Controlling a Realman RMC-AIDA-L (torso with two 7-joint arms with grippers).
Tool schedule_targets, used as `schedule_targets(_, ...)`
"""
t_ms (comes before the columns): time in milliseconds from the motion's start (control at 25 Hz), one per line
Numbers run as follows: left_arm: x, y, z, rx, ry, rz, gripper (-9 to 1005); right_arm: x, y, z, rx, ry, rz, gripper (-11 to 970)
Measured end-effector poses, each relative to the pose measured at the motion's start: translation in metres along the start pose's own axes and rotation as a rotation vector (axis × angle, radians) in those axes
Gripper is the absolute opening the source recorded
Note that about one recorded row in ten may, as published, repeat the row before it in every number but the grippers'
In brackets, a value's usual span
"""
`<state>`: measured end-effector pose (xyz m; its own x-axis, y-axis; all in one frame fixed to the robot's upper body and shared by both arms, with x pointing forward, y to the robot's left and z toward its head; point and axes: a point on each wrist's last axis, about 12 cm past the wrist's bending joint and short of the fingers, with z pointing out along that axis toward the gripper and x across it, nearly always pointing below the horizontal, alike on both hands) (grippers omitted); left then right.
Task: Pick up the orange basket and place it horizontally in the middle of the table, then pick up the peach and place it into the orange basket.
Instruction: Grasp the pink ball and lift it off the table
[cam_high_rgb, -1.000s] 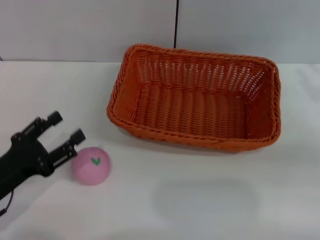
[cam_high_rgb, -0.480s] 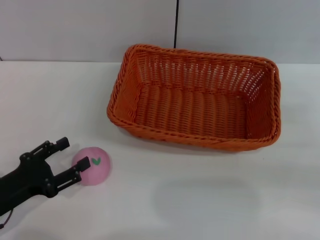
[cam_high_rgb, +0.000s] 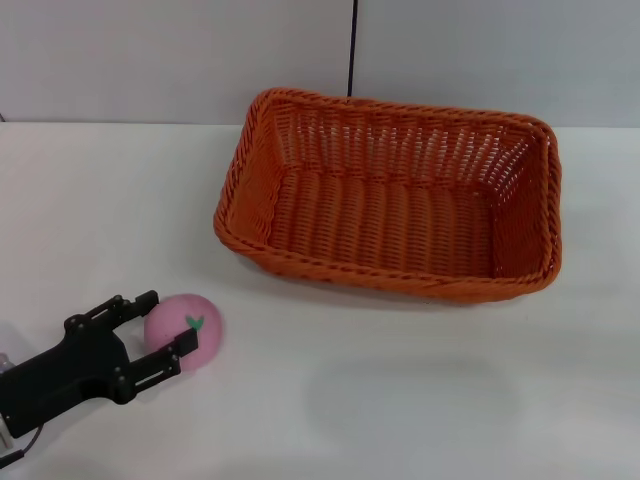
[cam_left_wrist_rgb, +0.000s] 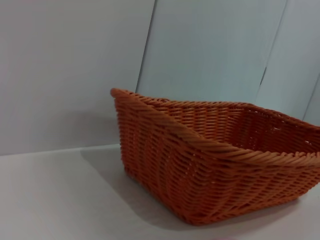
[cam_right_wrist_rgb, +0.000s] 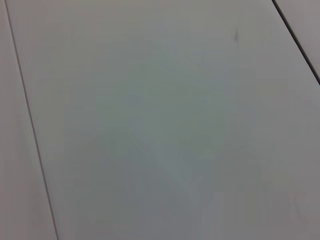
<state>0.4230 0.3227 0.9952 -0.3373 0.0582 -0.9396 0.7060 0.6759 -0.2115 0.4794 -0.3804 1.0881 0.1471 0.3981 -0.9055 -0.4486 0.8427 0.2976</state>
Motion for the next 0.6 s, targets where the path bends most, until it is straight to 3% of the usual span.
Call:
schedule_targets(440,0.0,-0.0032,0.006,0.005,-0.018,0.049,641,0.0033,0.0,0.0007,0.007,0.007,0.011,448)
schedule_targets(600,-0.0009,-0.0032,0.0073,0.01,-0.02,0.044,456,0.0029,0.0001,0.0008,0.004,0.006,0.012,448)
